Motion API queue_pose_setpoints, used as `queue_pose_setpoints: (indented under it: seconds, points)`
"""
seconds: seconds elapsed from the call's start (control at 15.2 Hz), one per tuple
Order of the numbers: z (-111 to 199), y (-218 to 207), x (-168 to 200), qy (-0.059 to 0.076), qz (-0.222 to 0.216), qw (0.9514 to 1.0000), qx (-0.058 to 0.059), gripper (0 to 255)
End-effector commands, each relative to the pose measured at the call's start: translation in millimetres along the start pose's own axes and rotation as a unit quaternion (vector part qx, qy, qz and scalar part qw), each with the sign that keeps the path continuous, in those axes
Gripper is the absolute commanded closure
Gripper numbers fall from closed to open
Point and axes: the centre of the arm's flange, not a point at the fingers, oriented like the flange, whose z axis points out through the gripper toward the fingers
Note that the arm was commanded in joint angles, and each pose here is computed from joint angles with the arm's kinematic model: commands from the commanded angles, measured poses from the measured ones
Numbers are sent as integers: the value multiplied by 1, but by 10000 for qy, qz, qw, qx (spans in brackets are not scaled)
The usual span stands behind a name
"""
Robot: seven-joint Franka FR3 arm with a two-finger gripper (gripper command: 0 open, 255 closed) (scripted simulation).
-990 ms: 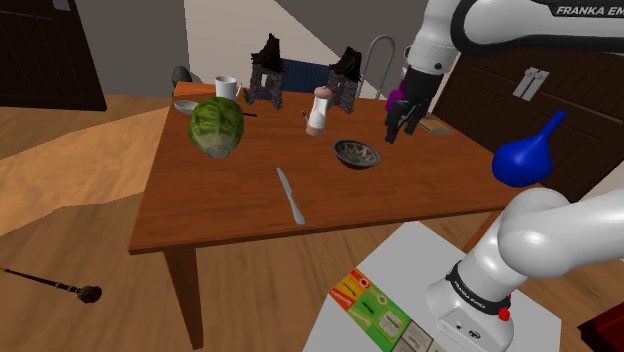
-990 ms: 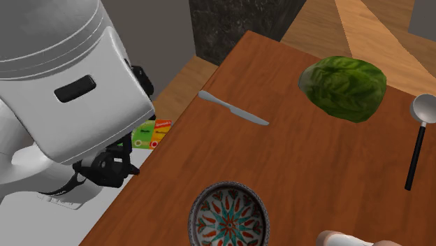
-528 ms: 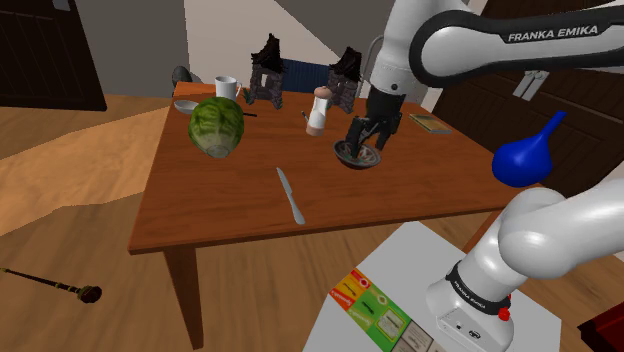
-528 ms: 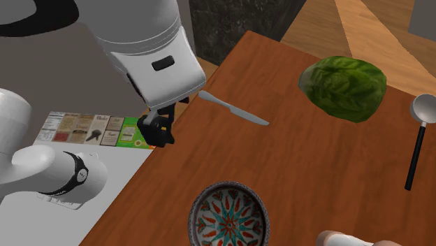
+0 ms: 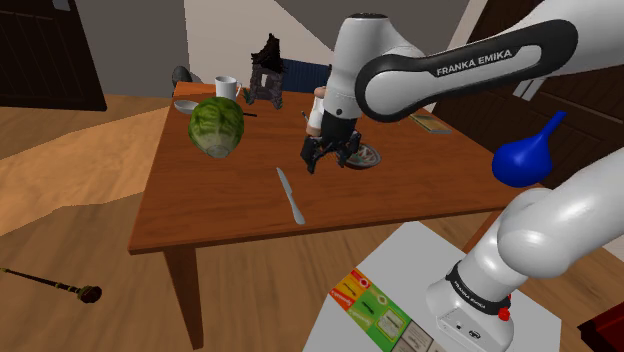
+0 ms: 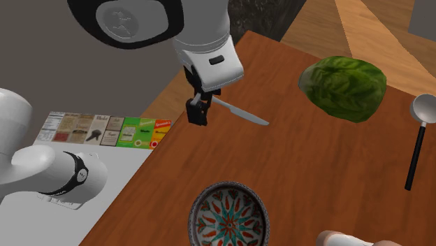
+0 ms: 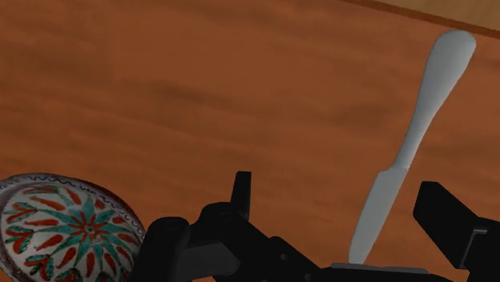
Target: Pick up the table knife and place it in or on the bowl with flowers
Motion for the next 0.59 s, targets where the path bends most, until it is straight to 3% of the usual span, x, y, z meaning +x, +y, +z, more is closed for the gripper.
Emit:
queue_pose_setpoints:
  seconds: [0.0,0.4,0.53]
  points:
    - [14,-19,7,37,187,9998,3,0]
    - [53,-77,35,142,673,9976,-15,0]
    - [64,-77,35,142,673,9976,-15,0]
